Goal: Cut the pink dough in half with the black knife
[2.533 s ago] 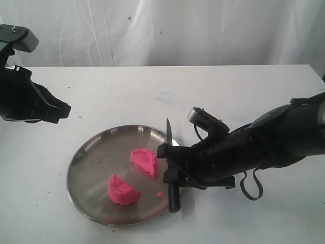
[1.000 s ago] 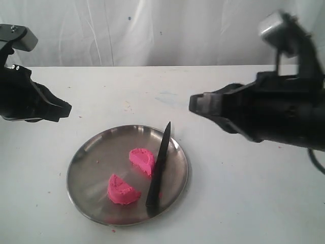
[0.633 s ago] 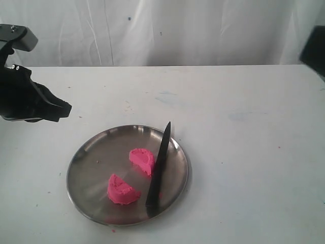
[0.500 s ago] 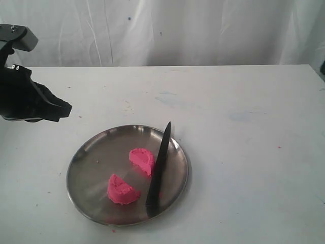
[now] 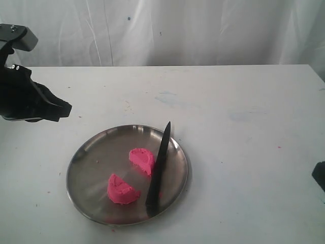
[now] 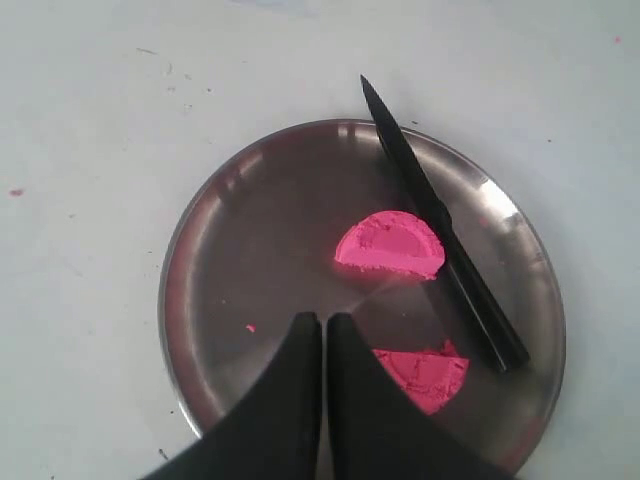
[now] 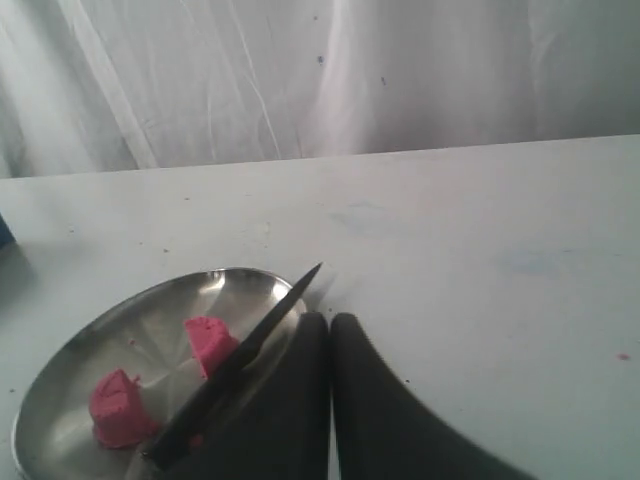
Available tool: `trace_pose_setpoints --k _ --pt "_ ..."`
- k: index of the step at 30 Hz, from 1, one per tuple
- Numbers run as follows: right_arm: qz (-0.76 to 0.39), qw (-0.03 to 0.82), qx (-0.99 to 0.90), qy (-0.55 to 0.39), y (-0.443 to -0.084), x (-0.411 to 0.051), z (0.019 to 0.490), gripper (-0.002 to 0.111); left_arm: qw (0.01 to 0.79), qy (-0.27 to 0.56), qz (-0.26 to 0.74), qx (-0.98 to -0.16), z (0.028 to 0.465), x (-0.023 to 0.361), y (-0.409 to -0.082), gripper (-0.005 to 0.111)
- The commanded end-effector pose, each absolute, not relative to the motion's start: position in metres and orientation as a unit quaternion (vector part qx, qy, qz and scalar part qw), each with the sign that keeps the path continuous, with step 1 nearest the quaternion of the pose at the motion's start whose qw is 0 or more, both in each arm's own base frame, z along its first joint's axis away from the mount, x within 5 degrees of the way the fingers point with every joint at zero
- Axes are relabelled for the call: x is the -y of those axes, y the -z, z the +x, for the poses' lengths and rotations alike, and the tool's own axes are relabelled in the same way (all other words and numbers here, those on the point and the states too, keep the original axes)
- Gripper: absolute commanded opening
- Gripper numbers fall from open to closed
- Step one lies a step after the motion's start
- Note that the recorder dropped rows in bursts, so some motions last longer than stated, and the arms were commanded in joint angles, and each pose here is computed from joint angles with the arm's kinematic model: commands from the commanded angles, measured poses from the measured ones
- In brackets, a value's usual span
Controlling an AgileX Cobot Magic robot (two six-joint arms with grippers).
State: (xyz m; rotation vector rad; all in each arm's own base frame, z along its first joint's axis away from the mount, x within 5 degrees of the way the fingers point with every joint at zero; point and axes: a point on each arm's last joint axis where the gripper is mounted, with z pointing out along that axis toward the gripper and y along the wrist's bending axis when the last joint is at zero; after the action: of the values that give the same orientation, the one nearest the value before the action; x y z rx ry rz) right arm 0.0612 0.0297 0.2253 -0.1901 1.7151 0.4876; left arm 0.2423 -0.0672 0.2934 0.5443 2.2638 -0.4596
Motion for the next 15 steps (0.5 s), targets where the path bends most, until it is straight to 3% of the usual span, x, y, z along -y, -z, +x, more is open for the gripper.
trace_pose_setpoints --k 1,15 --pt "-0.071 0.646 -0.740 -0.174 -0.205 -0.022 0.056 0.000 0.375 0.185 0.210 -0.884 0.240 0.067 -0.294 0.009" --pt "-0.073 0.610 -0.771 -0.166 -0.188 -0.021 0.052 0.000 0.375 0.185 0.211 -0.884 0.240 0.067 -0.294 0.009"
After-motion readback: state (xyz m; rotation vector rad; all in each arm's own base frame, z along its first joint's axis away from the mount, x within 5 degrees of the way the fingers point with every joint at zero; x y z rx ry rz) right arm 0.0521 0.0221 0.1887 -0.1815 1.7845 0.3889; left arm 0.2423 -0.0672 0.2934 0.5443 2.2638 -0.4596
